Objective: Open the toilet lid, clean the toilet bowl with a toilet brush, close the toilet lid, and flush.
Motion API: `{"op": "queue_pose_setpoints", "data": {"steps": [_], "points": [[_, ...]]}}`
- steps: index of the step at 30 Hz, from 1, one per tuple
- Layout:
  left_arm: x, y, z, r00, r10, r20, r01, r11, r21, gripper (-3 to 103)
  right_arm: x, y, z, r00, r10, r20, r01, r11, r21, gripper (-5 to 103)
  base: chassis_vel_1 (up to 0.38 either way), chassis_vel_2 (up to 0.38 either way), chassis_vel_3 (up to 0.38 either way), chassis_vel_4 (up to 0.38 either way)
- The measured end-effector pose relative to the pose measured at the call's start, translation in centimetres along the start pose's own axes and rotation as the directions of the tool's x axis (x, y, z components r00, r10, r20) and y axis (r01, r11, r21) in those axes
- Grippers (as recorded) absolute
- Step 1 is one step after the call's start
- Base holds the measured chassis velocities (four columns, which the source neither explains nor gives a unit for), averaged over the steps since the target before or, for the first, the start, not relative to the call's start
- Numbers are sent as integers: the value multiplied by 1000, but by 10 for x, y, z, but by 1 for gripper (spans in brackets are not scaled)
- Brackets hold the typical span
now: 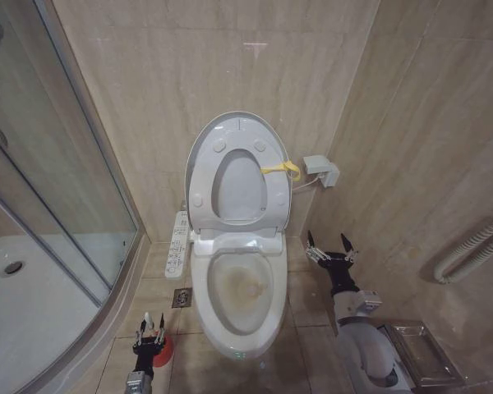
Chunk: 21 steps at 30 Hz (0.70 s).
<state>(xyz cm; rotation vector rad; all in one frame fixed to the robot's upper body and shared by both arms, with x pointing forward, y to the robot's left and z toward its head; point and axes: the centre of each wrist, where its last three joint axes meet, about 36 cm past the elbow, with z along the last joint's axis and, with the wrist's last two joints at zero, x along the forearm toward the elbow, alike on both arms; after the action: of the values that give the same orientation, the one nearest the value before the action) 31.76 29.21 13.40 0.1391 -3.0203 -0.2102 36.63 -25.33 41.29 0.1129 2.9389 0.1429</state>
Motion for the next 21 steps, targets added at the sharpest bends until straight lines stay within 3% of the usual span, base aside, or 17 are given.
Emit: {"op": "queue_pose_setpoints", "data": {"steps": [5, 6, 12, 13, 14, 21], "points": [[-1, 3, 2, 1000, 9, 0, -9, 1000, -6, 53, 0, 0, 0, 1000, 0, 0, 0, 1000, 0, 100, 0, 0, 0, 0], [-1, 2, 2, 1000, 11, 2, -11, 1000, -5, 26, 0, 0, 0, 1000, 0, 0, 0, 1000, 0, 100, 0, 0, 0, 0], [5, -3, -5, 999, 19, 26, -19, 1000, 6, 26, 0, 0, 0, 1000, 0, 0, 0, 1000, 0, 100, 0, 0, 0, 0], [7, -4, -8, 999, 20, 36, -21, 1000, 8, 18, 0, 0, 0, 1000, 0, 0, 0, 1000, 0, 100, 0, 0, 0, 0], [7, -4, -8, 999, 20, 36, -21, 1000, 8, 18, 0, 0, 0, 1000, 0, 0, 0, 1000, 0, 100, 0, 0, 0, 0], [24, -3, -56, 992, 24, 128, -25, 1000, 6, 18, 0, 0, 0, 1000, 0, 0, 0, 1000, 0, 100, 0, 0, 0, 0]]}}
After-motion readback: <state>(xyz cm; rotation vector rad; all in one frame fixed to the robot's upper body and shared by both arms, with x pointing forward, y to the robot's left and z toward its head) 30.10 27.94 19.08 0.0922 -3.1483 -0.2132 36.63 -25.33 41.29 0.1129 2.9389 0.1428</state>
